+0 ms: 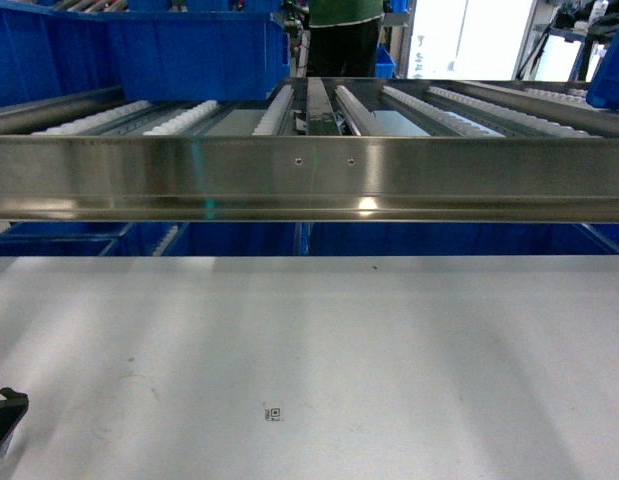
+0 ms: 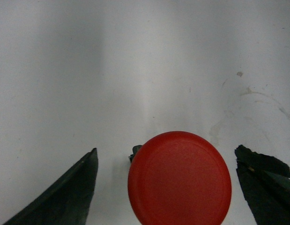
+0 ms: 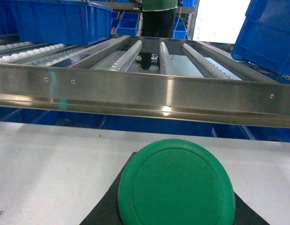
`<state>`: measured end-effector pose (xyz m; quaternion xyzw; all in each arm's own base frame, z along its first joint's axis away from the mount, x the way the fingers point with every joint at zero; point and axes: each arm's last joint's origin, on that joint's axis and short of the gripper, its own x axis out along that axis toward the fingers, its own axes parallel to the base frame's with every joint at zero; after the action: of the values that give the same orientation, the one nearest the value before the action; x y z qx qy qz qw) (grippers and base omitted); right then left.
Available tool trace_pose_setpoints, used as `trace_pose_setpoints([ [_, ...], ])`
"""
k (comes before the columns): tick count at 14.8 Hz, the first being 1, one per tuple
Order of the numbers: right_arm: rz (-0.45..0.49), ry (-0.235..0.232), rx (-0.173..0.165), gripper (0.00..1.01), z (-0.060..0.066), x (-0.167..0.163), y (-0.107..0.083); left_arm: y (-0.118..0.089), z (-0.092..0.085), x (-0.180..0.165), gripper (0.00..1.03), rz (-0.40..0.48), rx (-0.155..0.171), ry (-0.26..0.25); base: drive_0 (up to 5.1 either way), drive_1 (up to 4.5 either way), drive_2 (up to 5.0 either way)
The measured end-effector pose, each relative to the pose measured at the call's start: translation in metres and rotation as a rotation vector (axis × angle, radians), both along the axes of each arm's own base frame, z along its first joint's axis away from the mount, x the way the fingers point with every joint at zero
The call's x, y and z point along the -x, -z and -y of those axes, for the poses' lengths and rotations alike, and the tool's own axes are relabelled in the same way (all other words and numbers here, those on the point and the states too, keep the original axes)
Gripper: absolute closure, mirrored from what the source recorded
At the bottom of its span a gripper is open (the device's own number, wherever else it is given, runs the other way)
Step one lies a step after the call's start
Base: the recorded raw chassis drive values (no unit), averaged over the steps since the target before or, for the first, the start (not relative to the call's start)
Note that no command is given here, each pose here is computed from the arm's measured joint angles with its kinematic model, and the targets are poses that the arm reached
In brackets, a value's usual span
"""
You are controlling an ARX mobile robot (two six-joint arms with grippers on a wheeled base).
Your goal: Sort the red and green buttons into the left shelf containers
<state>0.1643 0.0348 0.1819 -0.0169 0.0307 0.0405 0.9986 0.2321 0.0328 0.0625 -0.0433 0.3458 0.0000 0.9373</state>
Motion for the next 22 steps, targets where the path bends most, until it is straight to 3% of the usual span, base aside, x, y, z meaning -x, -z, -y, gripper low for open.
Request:
trace_pose_setpoints([
  [6, 0.000, 0.000, 0.000, 0.75, 0.000, 0.000, 0.000, 0.008, 0.003, 0.005, 0.76, -0.006, 0.009, 0.010, 0.0, 0.00, 0.0],
  [9, 0.000, 0.000, 0.000, 0.75, 0.000, 0.000, 0.000, 0.004, 0.002, 0.016, 0.79, 0.059, 0.010, -0.002, 0.0, 0.00, 0.0],
  [13, 0.000, 0.000, 0.000, 0.75, 0.000, 0.000, 0.000, -0.047, 0.010, 0.037, 0.79, 0.341, -0.024, 0.022, 0.0, 0.00, 0.0],
  [14, 0.000, 0.000, 0.000, 0.75, 0.000, 0.000, 0.000, -0.054, 0.014, 0.048, 0.79, 0.356, -0.015, 0.032, 0.0, 0.00, 0.0],
  [17, 0.000, 0.000, 0.000, 0.75, 0.000, 0.000, 0.000, -0.094, 0.025, 0.082, 0.79, 0.524, -0.004, 0.034, 0.0, 0.00, 0.0],
  [20, 0.000, 0.000, 0.000, 0.75, 0.000, 0.000, 0.000, -0.111, 0.036, 0.108, 0.79, 0.678, -0.009, 0.023, 0.0, 0.00, 0.0],
  [22, 0.000, 0.000, 0.000, 0.75, 0.000, 0.000, 0.000, -0.109, 0.036, 0.108, 0.79, 0.662, -0.012, 0.021, 0.0, 0.00, 0.0],
])
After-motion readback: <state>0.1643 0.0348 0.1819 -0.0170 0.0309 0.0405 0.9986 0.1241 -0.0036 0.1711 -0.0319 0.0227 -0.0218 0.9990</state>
